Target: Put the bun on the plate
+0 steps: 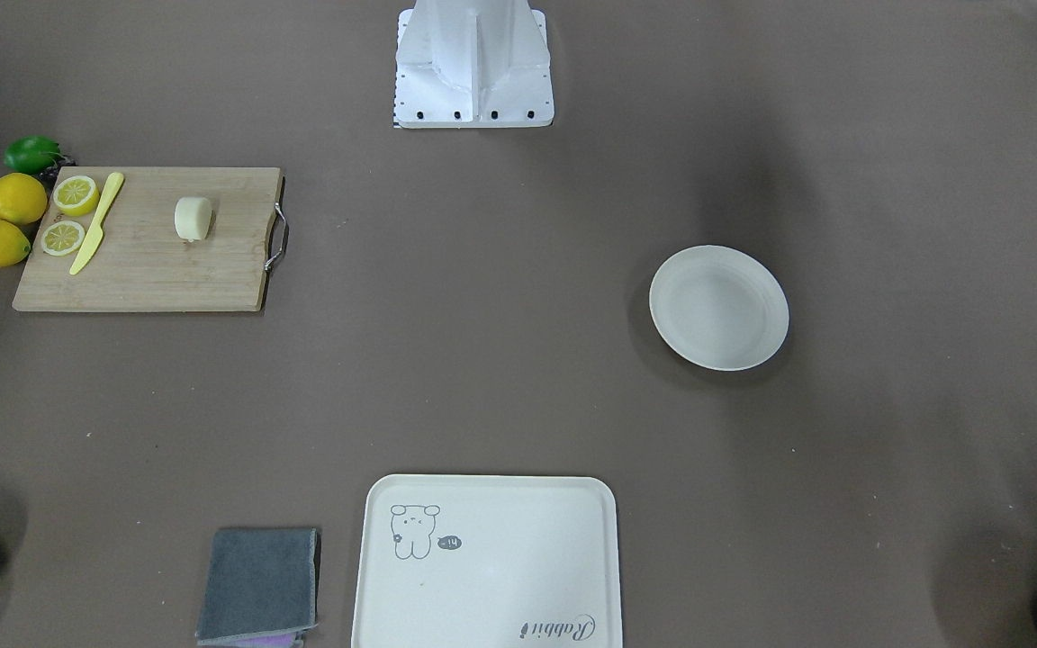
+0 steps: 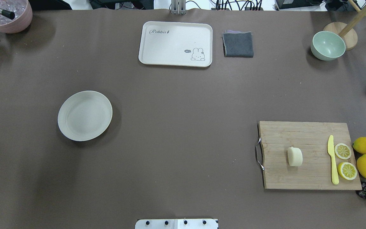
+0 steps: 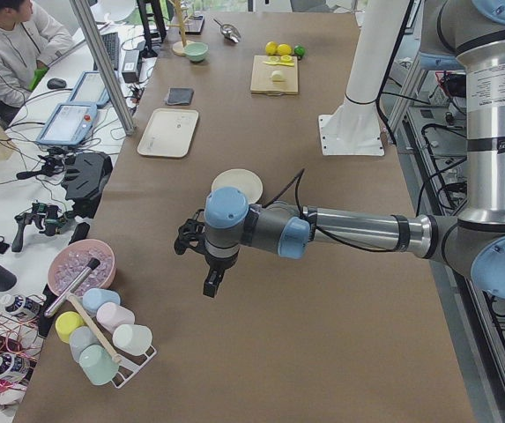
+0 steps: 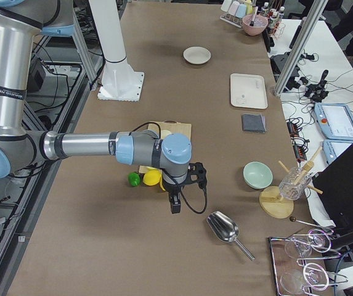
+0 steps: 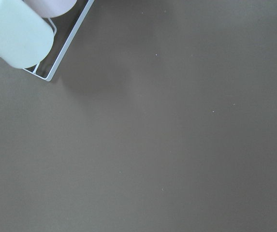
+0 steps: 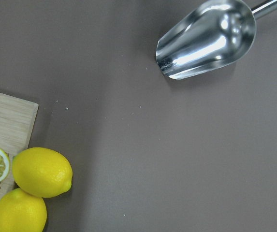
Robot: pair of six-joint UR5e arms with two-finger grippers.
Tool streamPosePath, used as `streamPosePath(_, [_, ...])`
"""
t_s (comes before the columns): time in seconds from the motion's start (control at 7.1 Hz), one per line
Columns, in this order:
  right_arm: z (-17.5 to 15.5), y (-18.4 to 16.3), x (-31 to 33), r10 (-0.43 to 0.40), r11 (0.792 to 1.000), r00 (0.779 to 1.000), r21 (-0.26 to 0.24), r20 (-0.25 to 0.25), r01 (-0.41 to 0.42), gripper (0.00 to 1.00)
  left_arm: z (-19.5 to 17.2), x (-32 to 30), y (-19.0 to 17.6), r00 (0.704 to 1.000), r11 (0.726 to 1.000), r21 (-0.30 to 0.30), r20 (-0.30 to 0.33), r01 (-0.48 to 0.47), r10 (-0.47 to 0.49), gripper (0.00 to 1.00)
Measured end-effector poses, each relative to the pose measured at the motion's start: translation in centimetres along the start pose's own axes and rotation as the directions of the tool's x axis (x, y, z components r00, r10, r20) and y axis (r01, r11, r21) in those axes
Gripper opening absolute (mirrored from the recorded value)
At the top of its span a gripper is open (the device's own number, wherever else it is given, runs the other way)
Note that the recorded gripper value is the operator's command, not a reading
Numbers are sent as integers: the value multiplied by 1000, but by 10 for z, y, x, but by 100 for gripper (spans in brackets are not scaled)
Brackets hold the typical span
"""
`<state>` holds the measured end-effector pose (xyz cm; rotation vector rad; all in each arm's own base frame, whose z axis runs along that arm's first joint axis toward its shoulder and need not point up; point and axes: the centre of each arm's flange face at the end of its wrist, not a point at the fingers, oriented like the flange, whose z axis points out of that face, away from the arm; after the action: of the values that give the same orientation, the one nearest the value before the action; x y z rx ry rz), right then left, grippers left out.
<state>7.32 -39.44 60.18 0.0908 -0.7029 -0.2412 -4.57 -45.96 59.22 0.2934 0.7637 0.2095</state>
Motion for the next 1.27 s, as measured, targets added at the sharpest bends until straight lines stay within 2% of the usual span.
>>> streamPosePath(0.28, [-15, -11, -10, -37, 998, 999, 42, -10, 37, 100, -9, 6, -12, 999, 997, 60, 8, -53, 52, 98])
streamPosePath(0.56, [-41, -37, -18, -68, 988, 997, 138, -42, 73, 100, -22, 15, -36, 996, 991, 102, 14, -88, 87, 98])
streamPosePath(0.85, [-53, -45, -18, -32, 982, 998, 183, -48, 40, 100, -31, 23, -57, 994, 986, 127, 14, -111, 110, 98])
streamPosePath(1.13, [-55, -48, -19, -23, 978, 999, 205, -34, 29, 100, -37, 30, -67, 990, 979, 149, 14, -139, 139, 98])
streamPosePath(1.27, [-51, -48, -20, -48, 971, 999, 234, 5, 46, 100, -38, 32, -72, 988, 976, 159, 15, -152, 151, 98])
